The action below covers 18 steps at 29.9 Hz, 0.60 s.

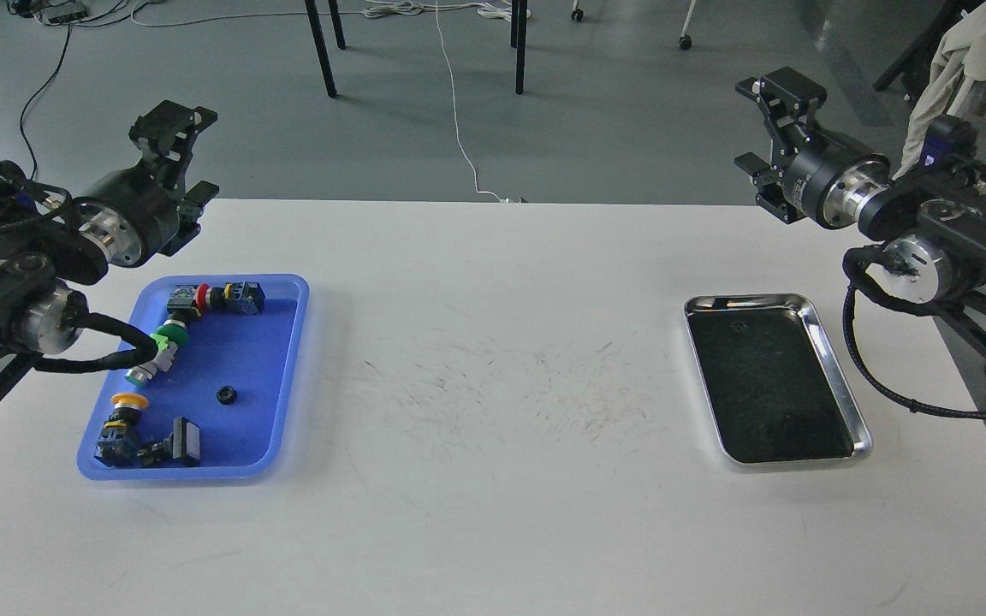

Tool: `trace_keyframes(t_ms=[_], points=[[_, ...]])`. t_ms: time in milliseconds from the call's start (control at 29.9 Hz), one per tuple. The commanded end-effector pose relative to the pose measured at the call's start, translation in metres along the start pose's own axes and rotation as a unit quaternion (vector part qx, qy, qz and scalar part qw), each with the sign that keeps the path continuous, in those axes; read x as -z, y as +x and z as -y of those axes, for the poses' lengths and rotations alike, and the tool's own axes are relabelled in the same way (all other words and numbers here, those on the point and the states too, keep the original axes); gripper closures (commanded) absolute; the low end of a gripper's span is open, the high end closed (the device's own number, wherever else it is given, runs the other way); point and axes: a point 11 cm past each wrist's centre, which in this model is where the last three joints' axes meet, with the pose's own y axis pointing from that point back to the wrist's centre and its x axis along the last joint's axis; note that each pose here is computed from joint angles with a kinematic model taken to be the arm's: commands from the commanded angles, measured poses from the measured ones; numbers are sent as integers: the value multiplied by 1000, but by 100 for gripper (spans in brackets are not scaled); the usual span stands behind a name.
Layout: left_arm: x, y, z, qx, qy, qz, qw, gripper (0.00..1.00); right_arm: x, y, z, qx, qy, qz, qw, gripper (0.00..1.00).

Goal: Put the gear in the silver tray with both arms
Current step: 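Raise and withdraw the right arm from the silver tray, then reach the left gripper into the blue tray toward another black gear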

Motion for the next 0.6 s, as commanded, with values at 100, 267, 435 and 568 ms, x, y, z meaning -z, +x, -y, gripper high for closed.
trace_keyframes(t_ms=[100, 267, 435, 568], points=[[-13, -5, -10, 19, -8, -36, 999, 2, -14, 42, -32, 7, 53, 238, 970, 4], [-23, -10, -35, 67, -4, 10, 998, 2, -39, 66, -63, 18, 86, 294, 952, 3], [-10, 5, -57, 103, 30, 143, 984, 2, -59, 80, -84, 19, 94, 313, 945, 3], [7, 10, -80, 162, 73, 251, 951, 2, -77, 84, -92, 6, 84, 322, 943, 3]])
